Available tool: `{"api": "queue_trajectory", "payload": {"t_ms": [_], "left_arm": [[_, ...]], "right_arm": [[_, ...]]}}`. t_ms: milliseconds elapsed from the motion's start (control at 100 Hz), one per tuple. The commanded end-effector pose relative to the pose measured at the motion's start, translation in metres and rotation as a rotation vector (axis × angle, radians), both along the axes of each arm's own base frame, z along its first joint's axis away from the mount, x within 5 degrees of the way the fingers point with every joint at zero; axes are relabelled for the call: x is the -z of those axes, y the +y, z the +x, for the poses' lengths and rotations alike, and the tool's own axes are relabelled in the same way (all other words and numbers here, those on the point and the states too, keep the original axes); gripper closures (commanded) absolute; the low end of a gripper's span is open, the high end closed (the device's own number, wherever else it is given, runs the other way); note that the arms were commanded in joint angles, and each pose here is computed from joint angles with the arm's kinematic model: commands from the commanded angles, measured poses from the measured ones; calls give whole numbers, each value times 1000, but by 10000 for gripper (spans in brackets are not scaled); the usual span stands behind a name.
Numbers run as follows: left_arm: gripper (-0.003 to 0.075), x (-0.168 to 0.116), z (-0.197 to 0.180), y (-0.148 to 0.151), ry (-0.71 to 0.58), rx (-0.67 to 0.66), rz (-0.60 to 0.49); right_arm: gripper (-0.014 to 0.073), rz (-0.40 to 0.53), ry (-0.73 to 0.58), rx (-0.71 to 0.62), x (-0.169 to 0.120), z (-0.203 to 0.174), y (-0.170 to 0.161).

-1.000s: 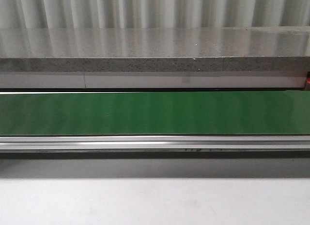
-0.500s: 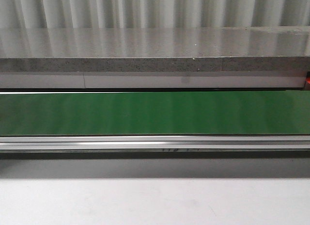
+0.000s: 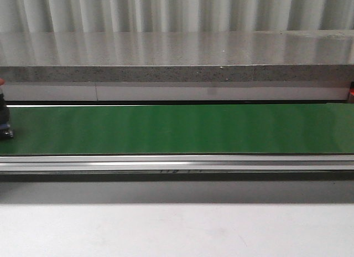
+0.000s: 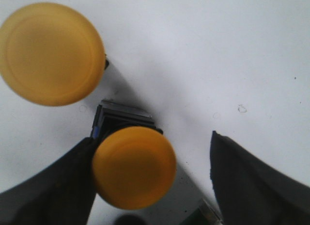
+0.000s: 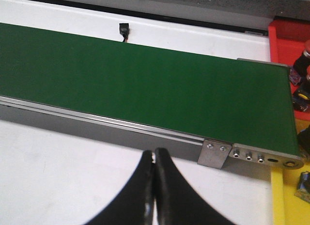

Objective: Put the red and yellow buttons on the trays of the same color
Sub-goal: 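Carry the red button with the left gripper and set it on the belt, then grasp a yellow button with the left gripper and set it on the belt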

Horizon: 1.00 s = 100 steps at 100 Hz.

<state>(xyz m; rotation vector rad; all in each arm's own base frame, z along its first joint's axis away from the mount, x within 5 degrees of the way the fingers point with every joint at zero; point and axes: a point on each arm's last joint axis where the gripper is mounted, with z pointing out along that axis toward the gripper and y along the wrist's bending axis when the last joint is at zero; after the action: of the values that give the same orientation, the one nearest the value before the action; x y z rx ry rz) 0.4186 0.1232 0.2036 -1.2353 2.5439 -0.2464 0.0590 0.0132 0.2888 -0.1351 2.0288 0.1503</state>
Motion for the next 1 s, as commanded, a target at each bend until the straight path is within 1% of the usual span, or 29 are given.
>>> {"api": "queue_trajectory", "payload": {"t_ms": [0, 180, 320, 400, 500, 550, 620, 770, 830, 890, 990], "left_arm": [[372, -32, 1, 0, -100, -16, 16], [511, -32, 1, 0, -99, -12, 17], [563, -34, 0, 0, -103, -4, 22], [573, -43, -2, -2, -114, 15, 31], [584, -61, -10, -5, -125, 68, 50], [586, -70, -16, -7, -129, 138, 80], [586, -84, -23, -10, -136, 202, 107], [586, -113, -39, -17, -169, 252, 134], [586, -125, -47, -23, -182, 282, 146], [586, -131, -54, -30, -184, 332, 151], [586, -137, -64, -46, -198, 390, 121]], "right_arm": [[661, -1, -87, 4, -13, 2, 0], [661, -1, -87, 4, -13, 2, 0], [661, -1, -87, 4, -13, 2, 0], [661, -1, -87, 4, -13, 2, 0], [661, -1, -87, 4, -13, 2, 0], [661, -1, -87, 4, -13, 2, 0], [661, -1, -87, 4, -13, 2, 0], [661, -1, -87, 4, -13, 2, 0], [661, -1, -87, 4, -13, 2, 0], [661, -1, -87, 4, -13, 2, 0], [661, -1, -87, 4, -13, 2, 0]]}}
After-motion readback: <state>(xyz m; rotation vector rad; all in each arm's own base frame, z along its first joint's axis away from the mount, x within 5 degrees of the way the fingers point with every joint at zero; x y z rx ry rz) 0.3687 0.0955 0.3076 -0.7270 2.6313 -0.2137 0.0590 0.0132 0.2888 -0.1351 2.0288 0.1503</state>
